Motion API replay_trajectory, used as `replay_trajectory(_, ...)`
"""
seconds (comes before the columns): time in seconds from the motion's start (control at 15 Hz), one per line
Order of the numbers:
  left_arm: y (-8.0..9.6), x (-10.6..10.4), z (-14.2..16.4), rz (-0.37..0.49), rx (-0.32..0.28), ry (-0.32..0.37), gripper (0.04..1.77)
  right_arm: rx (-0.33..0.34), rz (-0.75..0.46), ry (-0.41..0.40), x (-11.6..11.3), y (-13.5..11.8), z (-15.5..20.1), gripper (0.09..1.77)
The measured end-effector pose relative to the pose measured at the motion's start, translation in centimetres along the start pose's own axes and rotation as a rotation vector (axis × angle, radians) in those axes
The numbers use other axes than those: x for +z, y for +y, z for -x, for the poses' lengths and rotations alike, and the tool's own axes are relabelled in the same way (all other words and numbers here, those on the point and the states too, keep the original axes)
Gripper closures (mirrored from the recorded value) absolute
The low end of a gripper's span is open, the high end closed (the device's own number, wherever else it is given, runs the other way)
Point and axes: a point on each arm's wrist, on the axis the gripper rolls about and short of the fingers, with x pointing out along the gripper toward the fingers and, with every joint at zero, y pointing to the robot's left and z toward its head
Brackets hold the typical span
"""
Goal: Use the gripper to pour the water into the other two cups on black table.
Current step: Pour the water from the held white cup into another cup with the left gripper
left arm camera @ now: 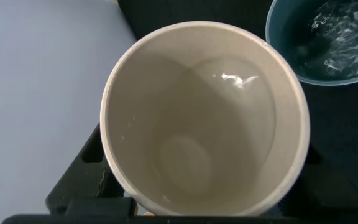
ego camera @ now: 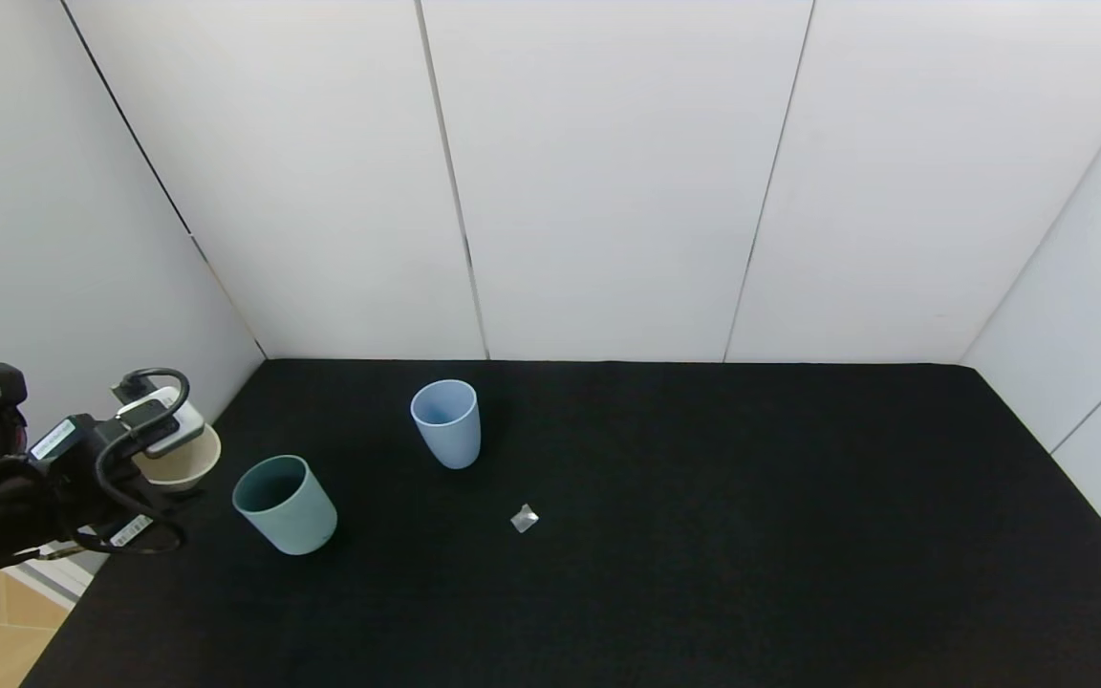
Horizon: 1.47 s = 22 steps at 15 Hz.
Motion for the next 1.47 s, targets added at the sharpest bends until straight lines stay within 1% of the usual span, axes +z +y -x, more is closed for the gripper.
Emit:
replay_trajectory(0.33, -0.1, 0.5, 0.1, -0.048, 0.014, 0.011, 0.53, 0.000, 0.000, 0.000, 0.0, 0.0, 0.0, 0.15)
replay_trajectory(0.73, 0.2, 1.0, 0.3, -0.119, 0.035, 0.000, 0.53, 0.000, 0.000, 0.000, 0.0, 0.0, 0.0, 0.15)
replay_trajectory(1.0, 0.4, 1.0, 0.6, -0.177, 0.054, 0.016, 0.53, 0.000, 0.000, 0.000, 0.0, 0.0, 0.0, 0.15)
replay_trajectory(1.2, 0.4, 1.3, 0.7, -0.203, 0.060, 0.019, 0.54, 0.000, 0.000, 0.000, 0.0, 0.0, 0.0, 0.15)
replay_trajectory(1.33, 0.4, 1.6, 0.7, -0.217, 0.076, 0.028, 0.54, 0.000, 0.000, 0.000, 0.0, 0.0, 0.0, 0.15)
replay_trajectory(1.47, 0.2, 1.9, 0.7, -0.225, 0.074, 0.023, 0.54, 0.000, 0.000, 0.000, 0.0, 0.0, 0.0, 0.15)
